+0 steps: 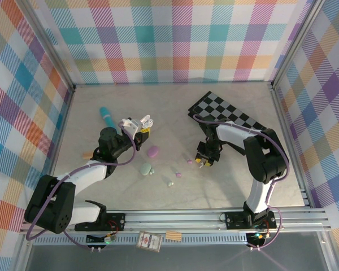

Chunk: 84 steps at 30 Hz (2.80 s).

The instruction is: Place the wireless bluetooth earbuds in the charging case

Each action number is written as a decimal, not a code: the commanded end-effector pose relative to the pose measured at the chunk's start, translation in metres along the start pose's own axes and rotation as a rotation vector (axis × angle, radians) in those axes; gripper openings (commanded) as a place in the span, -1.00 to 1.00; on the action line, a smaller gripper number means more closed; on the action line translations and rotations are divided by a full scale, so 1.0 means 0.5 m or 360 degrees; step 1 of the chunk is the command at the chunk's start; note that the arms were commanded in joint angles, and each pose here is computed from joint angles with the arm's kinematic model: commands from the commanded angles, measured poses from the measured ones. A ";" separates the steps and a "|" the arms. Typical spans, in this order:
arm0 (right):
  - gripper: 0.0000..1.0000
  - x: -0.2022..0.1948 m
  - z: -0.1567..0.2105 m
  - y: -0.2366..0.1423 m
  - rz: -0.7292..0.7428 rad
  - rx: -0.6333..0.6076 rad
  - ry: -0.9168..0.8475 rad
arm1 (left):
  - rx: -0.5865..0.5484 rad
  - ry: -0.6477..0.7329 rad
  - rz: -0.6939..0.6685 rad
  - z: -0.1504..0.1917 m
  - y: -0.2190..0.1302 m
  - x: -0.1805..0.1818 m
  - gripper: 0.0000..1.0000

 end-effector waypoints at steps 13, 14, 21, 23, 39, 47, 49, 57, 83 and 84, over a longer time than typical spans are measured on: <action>-0.38 -0.021 -0.010 0.011 0.0085 -0.0018 0.0042 | -0.0057 0.0044 0.0013 -0.019 0.004 0.009 -0.97; -0.44 -0.022 -0.010 0.012 0.0082 -0.0021 0.0046 | -0.0059 0.0046 0.0015 -0.020 0.005 0.009 -0.97; -0.56 -0.024 -0.009 0.010 0.0057 -0.0043 0.0047 | -0.0066 0.0043 0.0029 -0.021 0.008 0.009 -0.97; -0.56 -0.022 -0.010 -0.001 0.0026 -0.0104 0.0022 | -0.0067 0.0039 0.0034 -0.021 0.008 0.009 -0.97; -0.60 0.050 0.041 -0.229 -0.0441 -0.1130 -0.0751 | -0.0029 -0.0117 0.0328 -0.029 0.045 -0.062 -0.96; -0.59 0.118 0.106 -0.345 -0.0806 -0.1485 -0.1208 | -0.0047 -0.0251 0.0524 -0.070 0.094 -0.130 -0.96; -0.58 0.129 0.122 -0.368 -0.0910 -0.1545 -0.1300 | -0.0055 -0.0305 0.0550 -0.082 0.099 -0.136 -0.96; -0.59 0.156 0.179 -0.412 -0.1194 -0.1674 -0.1674 | -0.0048 -0.0450 0.0700 -0.117 0.105 -0.155 -0.95; -0.56 0.167 0.220 -0.380 -0.1339 -0.1665 -0.2221 | -0.0223 -0.0451 0.1061 -0.177 0.080 -0.180 -0.96; -0.56 0.167 0.220 -0.379 -0.1340 -0.1658 -0.2221 | -0.0224 -0.0451 0.1060 -0.177 0.080 -0.180 -0.96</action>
Point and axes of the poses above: each hand's point on the last joint's axis, 136 mm out from that joint toward the fingers, its own y axis out along the fingers, its own x axis along the line the jaws close on, z = x × y, the point moved 8 cm from there along -y, back along the fingers, and after that the axes turned 5 degrees about y, right-handed, at the moved point
